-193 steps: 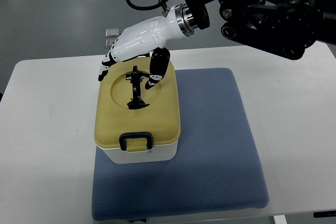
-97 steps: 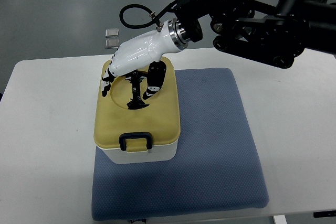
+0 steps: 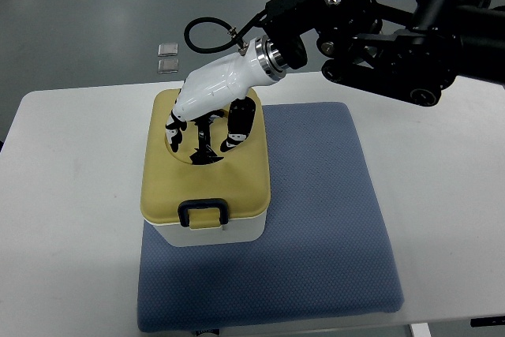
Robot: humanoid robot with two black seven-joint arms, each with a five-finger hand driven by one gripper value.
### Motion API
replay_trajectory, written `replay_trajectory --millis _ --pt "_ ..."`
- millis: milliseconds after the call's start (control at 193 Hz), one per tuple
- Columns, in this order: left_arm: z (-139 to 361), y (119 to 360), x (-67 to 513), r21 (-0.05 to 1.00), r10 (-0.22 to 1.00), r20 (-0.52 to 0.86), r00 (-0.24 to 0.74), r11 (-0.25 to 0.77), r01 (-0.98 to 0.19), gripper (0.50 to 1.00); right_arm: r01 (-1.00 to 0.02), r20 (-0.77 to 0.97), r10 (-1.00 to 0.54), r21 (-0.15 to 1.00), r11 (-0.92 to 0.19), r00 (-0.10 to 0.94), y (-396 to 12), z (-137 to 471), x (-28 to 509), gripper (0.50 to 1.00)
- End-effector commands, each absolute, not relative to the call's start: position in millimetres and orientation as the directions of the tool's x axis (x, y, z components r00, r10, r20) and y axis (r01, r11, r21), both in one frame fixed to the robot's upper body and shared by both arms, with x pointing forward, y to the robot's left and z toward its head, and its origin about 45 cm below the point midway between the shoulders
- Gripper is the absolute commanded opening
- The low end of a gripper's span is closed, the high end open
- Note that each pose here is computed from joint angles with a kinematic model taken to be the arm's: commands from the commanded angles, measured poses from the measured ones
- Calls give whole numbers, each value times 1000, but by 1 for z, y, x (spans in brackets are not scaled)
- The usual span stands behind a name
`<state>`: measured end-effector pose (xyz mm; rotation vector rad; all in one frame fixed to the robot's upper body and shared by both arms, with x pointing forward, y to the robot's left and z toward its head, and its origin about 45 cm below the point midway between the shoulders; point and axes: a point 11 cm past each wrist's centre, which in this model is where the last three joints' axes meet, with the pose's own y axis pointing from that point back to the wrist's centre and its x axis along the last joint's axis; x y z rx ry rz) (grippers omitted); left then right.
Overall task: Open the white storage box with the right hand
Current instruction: 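Lower the right hand and close its fingers around the black lid handle, then lift the yellow lid off the box with the right hand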
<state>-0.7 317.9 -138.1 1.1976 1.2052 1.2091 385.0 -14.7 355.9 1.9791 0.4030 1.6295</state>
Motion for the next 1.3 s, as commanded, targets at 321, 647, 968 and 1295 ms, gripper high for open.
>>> replay_trajectory --millis 321,647,968,1295 --pt "-138 319 0 1000 1000 -3 0 3 -10 1000 -122 801 560 590 -798 211 -16 354 387 613" --pt "-138 320 1 1000 1000 0 1 0 -12 1000 -130 806 560 586 -800 190 -15 358 388 545" --pt "-138 320 1 1000 1000 0 1 0 -12 1000 -135 809 561 584 -800 176 -15 361 389 500" --pt "-138 321 1 1000 1000 2 2 -2 -11 1000 -156 835 535 549 -821 125 -7 394 390 500"
